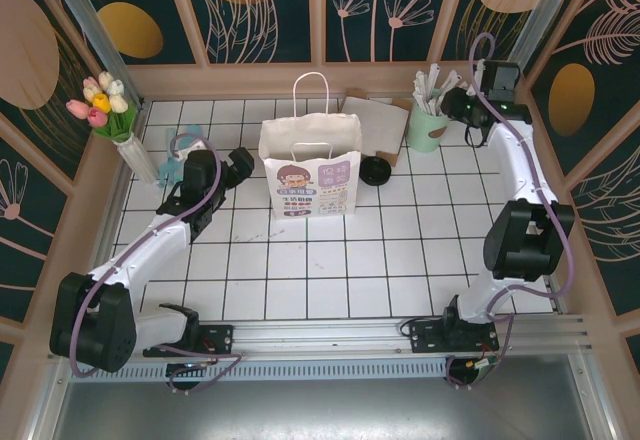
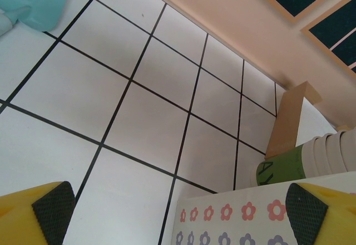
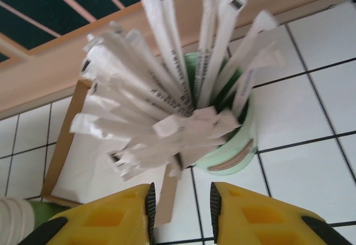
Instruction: Pack the takeout coffee
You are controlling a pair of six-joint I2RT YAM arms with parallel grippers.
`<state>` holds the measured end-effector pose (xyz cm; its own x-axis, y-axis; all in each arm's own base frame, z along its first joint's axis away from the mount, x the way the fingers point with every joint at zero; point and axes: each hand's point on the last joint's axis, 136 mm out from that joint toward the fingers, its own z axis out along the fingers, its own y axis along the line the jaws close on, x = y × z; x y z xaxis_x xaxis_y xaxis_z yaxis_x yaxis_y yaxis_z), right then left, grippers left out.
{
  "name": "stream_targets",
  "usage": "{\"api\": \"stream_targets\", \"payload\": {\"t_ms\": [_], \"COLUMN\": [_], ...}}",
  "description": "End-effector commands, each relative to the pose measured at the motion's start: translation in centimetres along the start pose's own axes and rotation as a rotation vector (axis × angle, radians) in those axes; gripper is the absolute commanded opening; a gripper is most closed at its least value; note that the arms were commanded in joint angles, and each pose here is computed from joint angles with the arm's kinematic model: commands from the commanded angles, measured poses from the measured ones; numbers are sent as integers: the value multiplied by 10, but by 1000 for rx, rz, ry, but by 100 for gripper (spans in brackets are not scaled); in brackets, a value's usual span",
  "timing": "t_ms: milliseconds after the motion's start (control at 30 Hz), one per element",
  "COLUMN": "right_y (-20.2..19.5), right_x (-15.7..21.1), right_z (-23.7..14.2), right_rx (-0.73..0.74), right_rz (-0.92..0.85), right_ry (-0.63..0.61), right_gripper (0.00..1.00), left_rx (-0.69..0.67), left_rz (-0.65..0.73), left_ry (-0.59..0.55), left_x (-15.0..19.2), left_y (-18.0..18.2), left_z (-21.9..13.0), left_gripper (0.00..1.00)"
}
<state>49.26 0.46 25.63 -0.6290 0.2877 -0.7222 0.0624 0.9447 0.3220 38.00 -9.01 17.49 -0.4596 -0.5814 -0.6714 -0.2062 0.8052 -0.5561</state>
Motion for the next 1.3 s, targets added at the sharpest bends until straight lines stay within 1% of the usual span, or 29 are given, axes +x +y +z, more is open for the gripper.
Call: {"api": "stream_targets", "payload": {"t_ms": [0, 233, 367, 567, 733, 833, 1067, 1267], "right_y": [11, 17, 23, 33, 35, 30, 15, 12], "right_x": [7, 9, 6, -17, -28, -27, -24, -17], "right_z": [5, 12, 11, 8, 20, 30, 41, 49], "right_rx": [-48, -43, -37, -23, -15, 25, 119, 141], "right_rz": [-22, 12, 36, 53, 73, 89, 95, 87], "right_ry": [28, 43, 27, -14, -8, 15, 17, 41], "right_gripper": [33, 29, 31, 32, 33, 34, 37, 39], "left_rx": [45, 43, 41, 46, 45, 44, 33, 34], "left_rz": [10, 7, 9, 9, 6, 7, 16, 16], "left_ry": [-31, -24, -21, -20, -15, -11, -10, -5], "left_x": [-14, -11, -10, -10, -9, -8, -8, -6], "left_y": [-15, -13, -13, -14, -13, -13, -11, -11], "left_z": [0, 0, 0, 0, 2, 2, 2, 4], "left_gripper": [99, 99, 99, 99, 99, 99, 99, 99]}}
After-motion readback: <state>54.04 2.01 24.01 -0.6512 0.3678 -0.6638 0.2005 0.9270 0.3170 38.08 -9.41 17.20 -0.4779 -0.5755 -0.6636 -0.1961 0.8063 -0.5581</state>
